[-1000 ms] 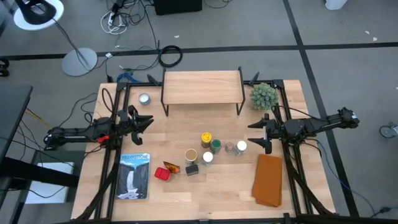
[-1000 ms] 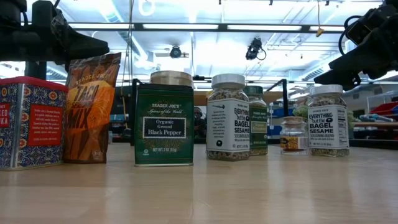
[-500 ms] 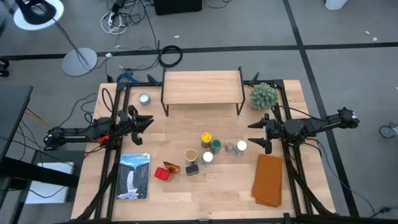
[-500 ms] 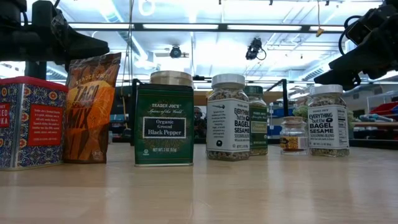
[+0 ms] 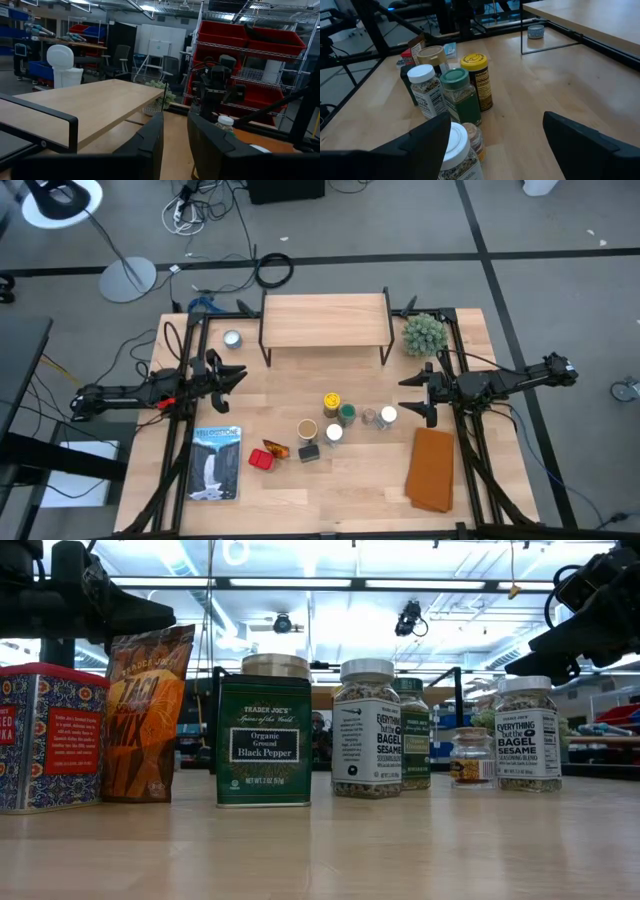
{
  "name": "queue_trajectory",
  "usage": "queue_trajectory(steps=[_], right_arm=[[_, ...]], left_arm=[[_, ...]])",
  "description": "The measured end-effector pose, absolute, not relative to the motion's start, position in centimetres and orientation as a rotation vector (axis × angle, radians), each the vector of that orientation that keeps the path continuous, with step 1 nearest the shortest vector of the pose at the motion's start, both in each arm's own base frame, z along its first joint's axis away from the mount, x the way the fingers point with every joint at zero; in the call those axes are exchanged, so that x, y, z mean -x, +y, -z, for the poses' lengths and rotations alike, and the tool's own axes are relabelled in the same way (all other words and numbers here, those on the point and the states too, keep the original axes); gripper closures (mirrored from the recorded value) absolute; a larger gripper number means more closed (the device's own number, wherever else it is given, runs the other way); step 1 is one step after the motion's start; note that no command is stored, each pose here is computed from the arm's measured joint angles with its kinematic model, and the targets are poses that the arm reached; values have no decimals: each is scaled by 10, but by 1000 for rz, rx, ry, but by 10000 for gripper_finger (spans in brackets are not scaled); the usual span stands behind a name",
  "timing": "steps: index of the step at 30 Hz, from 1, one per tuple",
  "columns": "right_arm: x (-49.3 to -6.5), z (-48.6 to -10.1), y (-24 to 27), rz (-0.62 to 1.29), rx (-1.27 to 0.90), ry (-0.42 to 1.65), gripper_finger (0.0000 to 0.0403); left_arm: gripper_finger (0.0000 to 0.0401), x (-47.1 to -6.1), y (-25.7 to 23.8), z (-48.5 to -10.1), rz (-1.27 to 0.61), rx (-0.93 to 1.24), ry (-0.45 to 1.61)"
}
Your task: Shelf spices
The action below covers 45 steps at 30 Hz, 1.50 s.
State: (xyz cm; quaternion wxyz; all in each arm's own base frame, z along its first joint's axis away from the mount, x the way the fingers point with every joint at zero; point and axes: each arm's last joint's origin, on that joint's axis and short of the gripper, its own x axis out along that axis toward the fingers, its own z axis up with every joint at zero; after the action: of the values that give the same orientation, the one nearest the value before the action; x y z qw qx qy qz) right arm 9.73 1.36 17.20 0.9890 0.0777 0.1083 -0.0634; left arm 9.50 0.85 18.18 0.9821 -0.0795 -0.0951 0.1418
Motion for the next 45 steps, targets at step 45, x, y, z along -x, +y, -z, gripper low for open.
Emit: queue_trajectory(steps=[45], right_arm=[[-97,-172,14,127,-156,218,85]], left_arm=[[309,-116,5,-190,-160,192,-73]])
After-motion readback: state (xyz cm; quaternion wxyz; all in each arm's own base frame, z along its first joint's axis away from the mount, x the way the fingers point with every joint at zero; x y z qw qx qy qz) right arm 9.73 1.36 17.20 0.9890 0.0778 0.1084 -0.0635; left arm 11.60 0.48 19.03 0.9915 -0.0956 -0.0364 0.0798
